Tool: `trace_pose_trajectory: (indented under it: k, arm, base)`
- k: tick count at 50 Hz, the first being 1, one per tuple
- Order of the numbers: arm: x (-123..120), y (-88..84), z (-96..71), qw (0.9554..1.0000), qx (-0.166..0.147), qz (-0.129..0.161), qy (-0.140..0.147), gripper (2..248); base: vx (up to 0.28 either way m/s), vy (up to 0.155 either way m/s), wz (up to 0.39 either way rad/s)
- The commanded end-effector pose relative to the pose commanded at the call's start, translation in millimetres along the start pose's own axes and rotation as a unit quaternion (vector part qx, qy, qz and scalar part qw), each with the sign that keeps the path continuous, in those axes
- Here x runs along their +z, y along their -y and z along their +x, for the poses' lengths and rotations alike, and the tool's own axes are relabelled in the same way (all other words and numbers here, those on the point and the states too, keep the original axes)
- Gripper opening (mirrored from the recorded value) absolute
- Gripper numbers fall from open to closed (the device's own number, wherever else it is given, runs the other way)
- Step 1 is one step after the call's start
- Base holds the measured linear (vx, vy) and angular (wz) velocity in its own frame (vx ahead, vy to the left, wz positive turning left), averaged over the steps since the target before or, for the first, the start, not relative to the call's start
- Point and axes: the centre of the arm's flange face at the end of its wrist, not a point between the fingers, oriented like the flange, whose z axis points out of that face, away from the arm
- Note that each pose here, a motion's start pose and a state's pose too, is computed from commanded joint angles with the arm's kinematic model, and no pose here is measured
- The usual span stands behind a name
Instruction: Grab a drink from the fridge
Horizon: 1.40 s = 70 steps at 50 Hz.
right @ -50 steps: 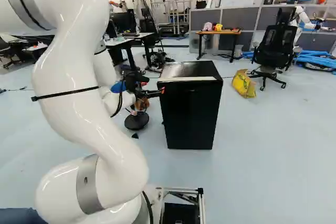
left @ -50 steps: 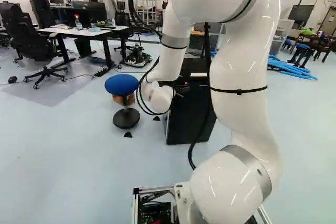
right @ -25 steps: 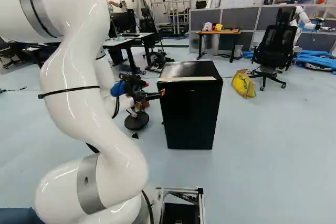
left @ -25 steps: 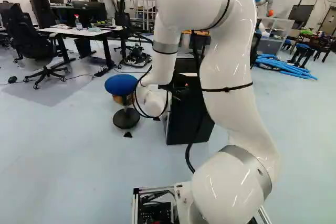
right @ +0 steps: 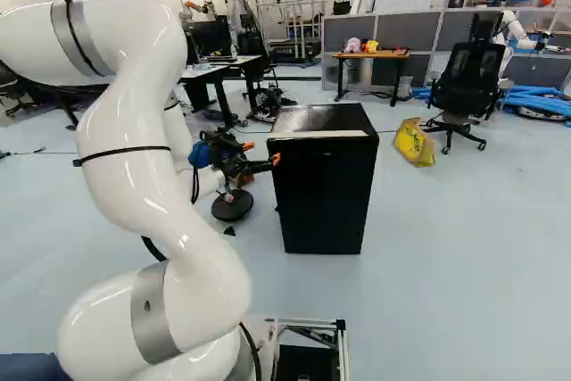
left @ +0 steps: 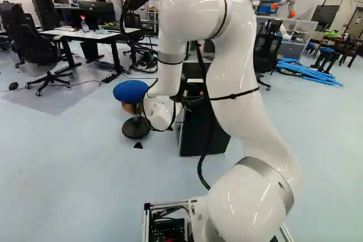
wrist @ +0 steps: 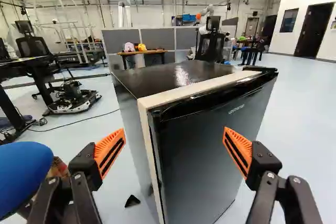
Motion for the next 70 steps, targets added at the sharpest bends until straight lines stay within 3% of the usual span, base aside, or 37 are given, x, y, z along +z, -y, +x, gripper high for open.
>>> trace_pose_trajectory:
  k: [70]
  arm:
    - [18, 6.9, -2.1, 0.9999, 0.010, -0.012, 0.000, 247]
  base:
    - [0.000, 0.000, 0.000]
